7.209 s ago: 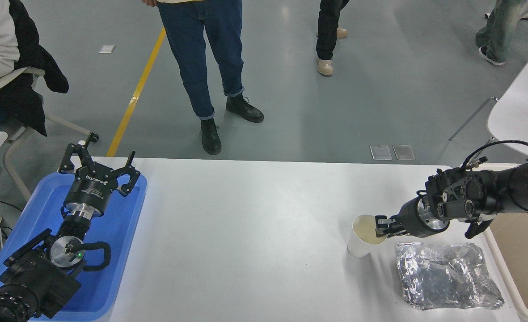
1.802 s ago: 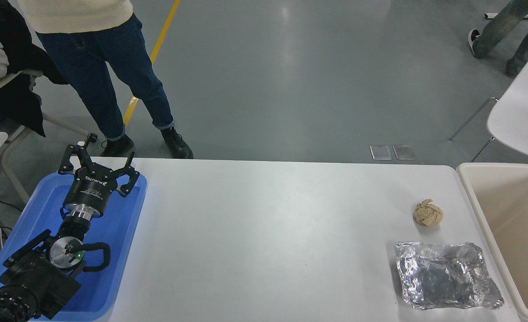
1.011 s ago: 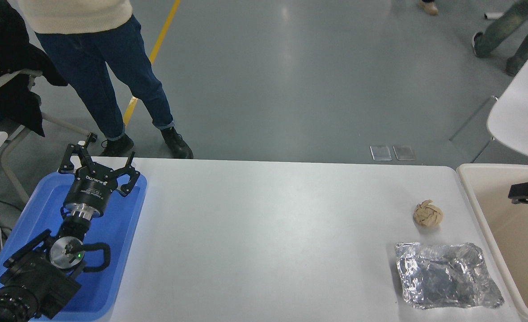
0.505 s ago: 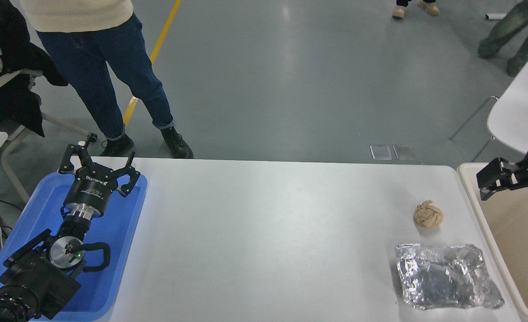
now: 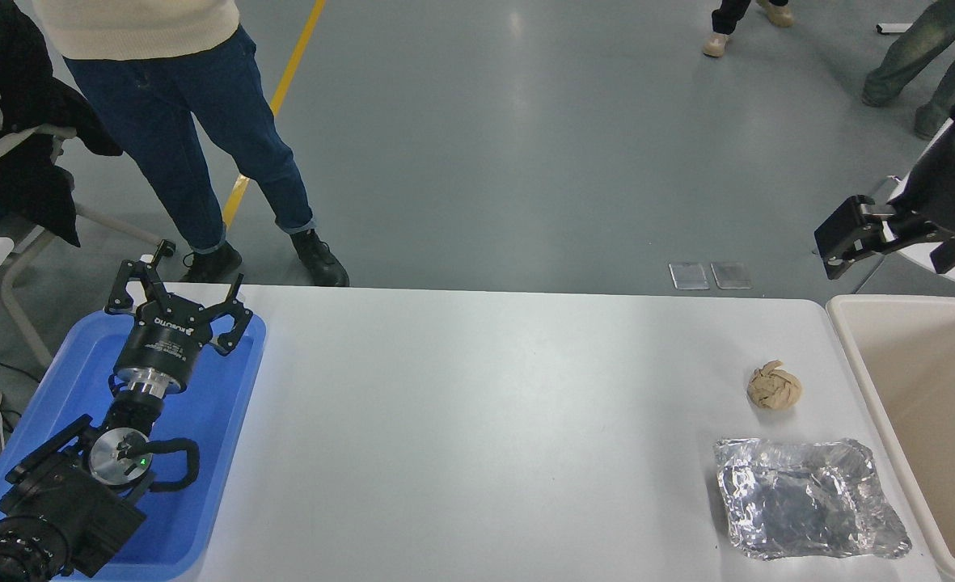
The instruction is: Pick up paper cup place in dustbin
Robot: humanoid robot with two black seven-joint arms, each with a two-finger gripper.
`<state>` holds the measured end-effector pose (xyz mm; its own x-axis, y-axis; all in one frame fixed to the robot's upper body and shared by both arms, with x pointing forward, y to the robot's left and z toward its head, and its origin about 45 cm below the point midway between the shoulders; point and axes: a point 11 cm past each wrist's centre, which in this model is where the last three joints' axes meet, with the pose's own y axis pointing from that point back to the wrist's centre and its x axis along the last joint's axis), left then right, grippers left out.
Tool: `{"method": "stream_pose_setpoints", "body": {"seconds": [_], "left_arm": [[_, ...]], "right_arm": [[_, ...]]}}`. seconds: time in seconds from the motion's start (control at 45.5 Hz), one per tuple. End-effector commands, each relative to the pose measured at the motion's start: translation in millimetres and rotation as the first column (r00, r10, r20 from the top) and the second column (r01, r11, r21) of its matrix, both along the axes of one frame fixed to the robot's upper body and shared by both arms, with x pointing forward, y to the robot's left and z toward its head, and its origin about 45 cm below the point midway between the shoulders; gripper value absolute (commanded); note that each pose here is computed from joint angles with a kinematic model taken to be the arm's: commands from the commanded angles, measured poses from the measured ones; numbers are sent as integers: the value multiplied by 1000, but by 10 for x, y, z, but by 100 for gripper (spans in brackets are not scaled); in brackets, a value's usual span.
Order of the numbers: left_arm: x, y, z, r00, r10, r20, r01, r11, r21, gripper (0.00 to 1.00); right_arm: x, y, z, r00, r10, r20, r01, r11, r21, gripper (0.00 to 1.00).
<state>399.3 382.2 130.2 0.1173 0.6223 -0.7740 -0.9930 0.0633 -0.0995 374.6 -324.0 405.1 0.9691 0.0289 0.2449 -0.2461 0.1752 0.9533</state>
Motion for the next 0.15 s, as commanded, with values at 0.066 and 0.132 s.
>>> {"method": "stream_pose_setpoints", "body": {"seconds": [0.066,0.132], "left_arm": [[-1,2,-2,1000,0,-1,0,1000,1,100],[6,-4,7,1000,-1,2,1,1000,0,100]], "right_arm": [[28,140,51,1000,0,12,-1,1000,27,100],[31,154,57,1000,5,13,-5,1000,27,100]]}}
